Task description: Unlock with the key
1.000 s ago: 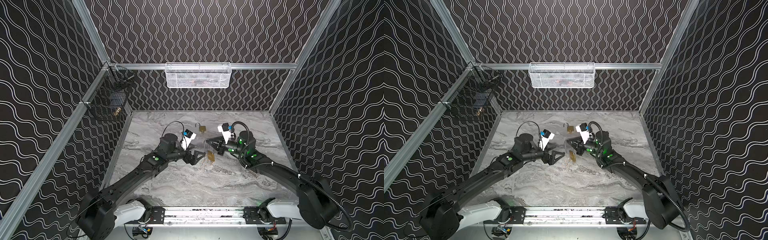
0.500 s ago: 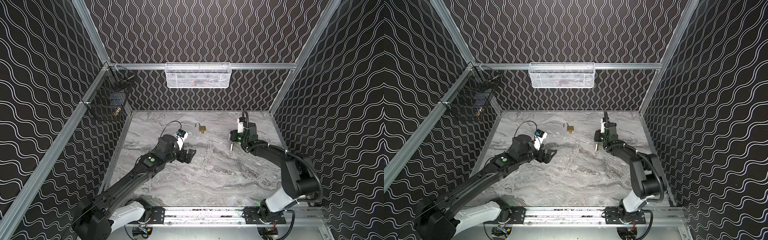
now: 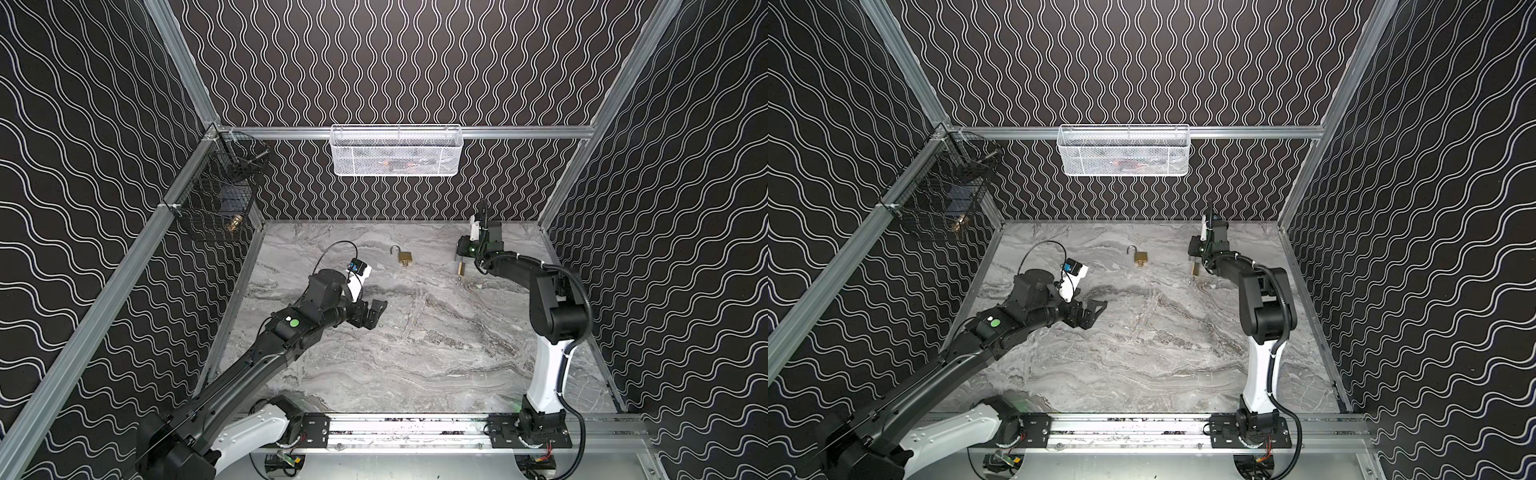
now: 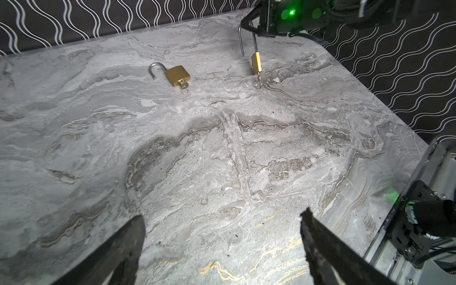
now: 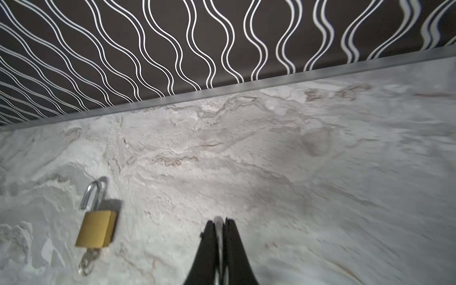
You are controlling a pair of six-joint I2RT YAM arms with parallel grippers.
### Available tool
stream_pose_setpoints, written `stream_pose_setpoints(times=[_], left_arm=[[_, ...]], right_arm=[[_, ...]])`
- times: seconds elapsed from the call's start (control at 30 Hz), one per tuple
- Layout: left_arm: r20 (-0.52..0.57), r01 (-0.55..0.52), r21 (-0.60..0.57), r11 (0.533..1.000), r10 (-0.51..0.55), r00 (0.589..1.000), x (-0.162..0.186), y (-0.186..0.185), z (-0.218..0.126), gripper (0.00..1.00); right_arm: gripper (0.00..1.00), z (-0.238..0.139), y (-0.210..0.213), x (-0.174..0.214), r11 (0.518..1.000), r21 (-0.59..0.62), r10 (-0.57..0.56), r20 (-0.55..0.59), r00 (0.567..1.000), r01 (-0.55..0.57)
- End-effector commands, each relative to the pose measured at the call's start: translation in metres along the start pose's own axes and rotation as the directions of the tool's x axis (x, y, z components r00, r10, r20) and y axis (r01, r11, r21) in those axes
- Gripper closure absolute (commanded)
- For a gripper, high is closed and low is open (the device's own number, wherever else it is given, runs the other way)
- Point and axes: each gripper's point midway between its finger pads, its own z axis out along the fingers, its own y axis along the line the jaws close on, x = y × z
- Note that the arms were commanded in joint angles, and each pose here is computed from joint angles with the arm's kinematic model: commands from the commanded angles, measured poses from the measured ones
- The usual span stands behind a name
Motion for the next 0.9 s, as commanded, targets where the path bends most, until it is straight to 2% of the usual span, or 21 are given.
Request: stream_pose_setpoints(times=[0.0, 0.17, 0.27, 0.43, 0.63, 0.87], left_arm=[[0.004, -0.042, -0.002, 0.999, 0.042, 0.999, -0.003, -0.001, -0.008, 0.01], [0.008, -0.058, -0.022, 0.998, 0.058, 0.998, -0.005, 0.002, -0.013, 0.01], [0.004, -0.050, -0.021, 0.999, 0.050, 0.999, -0.002, 0.002, -0.012, 0.01], [-0.029, -0.041, -0.033, 0.999, 0.040, 0.999, 0.001, 0.004, -0.010, 0.01], [-0.005, -0.040, -0.054, 0.998, 0.040, 0.999, 0.001, 0.007, -0.017, 0.01], [-0.019, -0.044, -0.051, 0.998, 0.043, 0.999, 0.004, 0.008, -0.011, 0.01]], right_arm=[[1.00, 0.018, 0.010, 0.000, 0.994, -0.093, 0.060, -0.027, 0.998, -0.062], [1.00, 0.041, 0.031, -0.009, 0.958, -0.259, 0.112, -0.055, 0.992, -0.122], [1.00, 0.050, 0.037, -0.011, 0.932, -0.314, 0.167, -0.074, 0.983, -0.182], [1.00, 0.062, 0.035, -0.006, 0.927, -0.318, 0.176, -0.102, 0.979, -0.199], [1.00, 0.065, 0.035, -0.002, 0.924, -0.325, 0.174, -0.104, 0.979, -0.199], [1.00, 0.078, 0.046, -0.004, 0.887, -0.397, 0.197, -0.140, 0.970, -0.238]])
